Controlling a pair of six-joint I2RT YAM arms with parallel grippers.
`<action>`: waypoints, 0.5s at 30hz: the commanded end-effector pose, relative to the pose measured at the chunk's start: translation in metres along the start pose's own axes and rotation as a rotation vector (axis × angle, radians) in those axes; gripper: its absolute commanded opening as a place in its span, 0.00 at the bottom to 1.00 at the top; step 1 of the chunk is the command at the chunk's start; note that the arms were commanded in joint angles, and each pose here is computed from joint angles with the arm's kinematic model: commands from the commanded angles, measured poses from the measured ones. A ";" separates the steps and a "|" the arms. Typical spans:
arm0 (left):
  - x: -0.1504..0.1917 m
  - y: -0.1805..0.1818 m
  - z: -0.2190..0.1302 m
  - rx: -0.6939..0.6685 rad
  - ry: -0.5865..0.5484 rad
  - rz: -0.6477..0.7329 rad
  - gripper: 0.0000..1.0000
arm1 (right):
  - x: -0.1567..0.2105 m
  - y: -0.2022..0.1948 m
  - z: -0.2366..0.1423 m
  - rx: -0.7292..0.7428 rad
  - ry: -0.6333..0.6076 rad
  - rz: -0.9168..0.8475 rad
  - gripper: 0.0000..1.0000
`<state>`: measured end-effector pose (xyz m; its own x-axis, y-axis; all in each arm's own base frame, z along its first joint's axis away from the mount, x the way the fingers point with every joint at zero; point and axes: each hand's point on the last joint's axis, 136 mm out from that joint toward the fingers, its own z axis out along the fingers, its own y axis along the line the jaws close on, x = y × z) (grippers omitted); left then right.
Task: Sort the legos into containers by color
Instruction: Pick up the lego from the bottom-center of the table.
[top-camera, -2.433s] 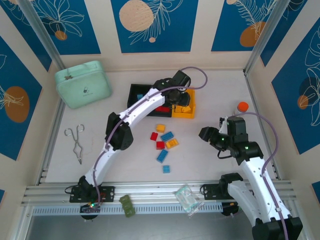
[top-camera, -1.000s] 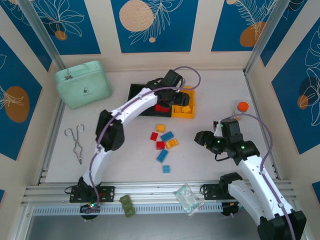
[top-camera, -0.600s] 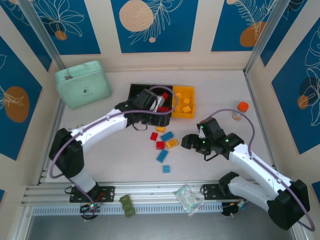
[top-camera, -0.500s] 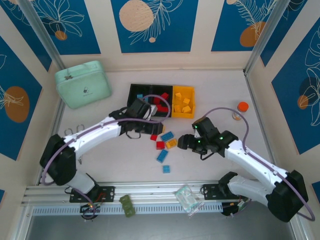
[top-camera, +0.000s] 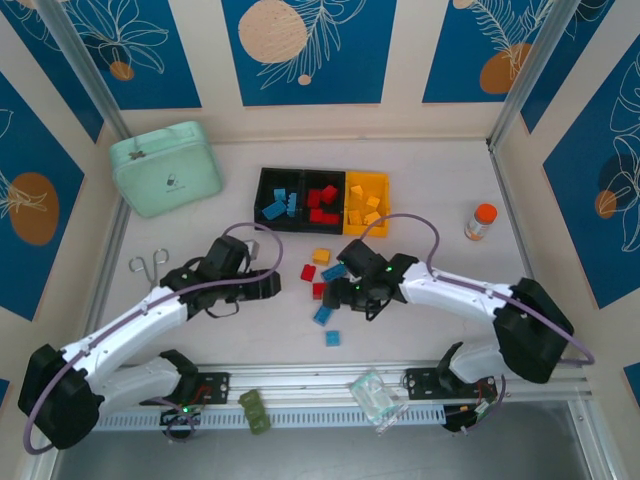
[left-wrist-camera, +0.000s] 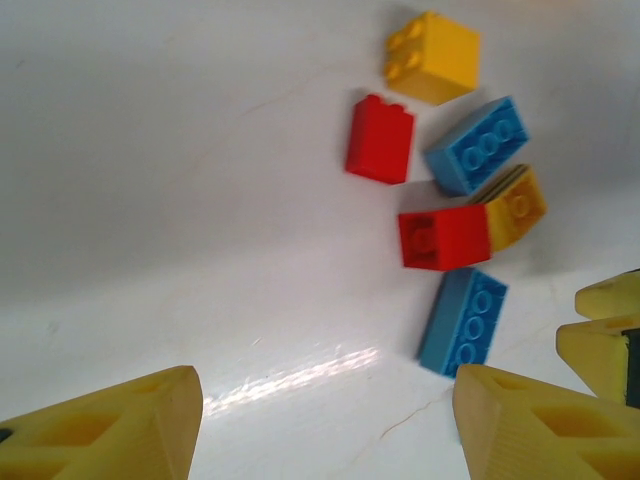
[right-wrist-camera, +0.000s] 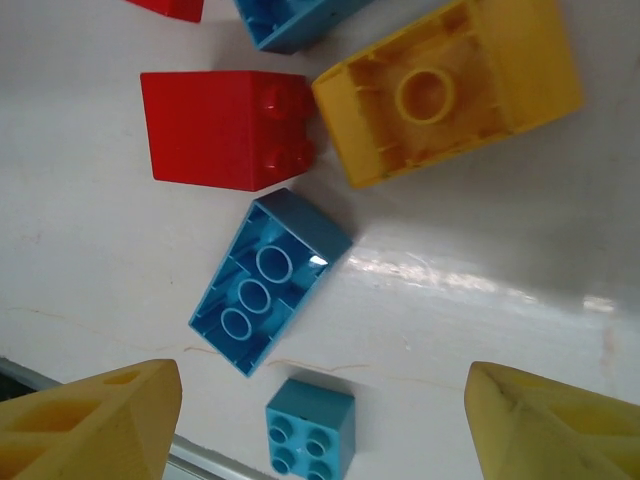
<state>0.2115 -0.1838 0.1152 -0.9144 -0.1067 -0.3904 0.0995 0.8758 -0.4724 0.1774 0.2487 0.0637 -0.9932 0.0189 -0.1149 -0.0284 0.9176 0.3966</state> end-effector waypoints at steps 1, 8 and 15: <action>0.007 0.014 -0.001 -0.030 0.001 -0.061 0.67 | -0.002 0.021 0.008 -0.026 0.021 -0.011 0.75; 0.013 0.025 -0.001 -0.060 0.006 -0.081 0.67 | 0.010 0.033 0.035 0.001 0.110 -0.027 0.72; 0.017 0.029 0.000 -0.062 0.011 -0.093 0.66 | 0.010 0.036 0.052 0.090 0.139 -0.065 0.64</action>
<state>0.1997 -0.1688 0.0982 -0.9264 -0.1608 -0.3406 0.0189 0.8832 -0.4686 0.1732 0.2994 0.0290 -0.9967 -0.0784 -0.0196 -0.0804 0.9375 0.3386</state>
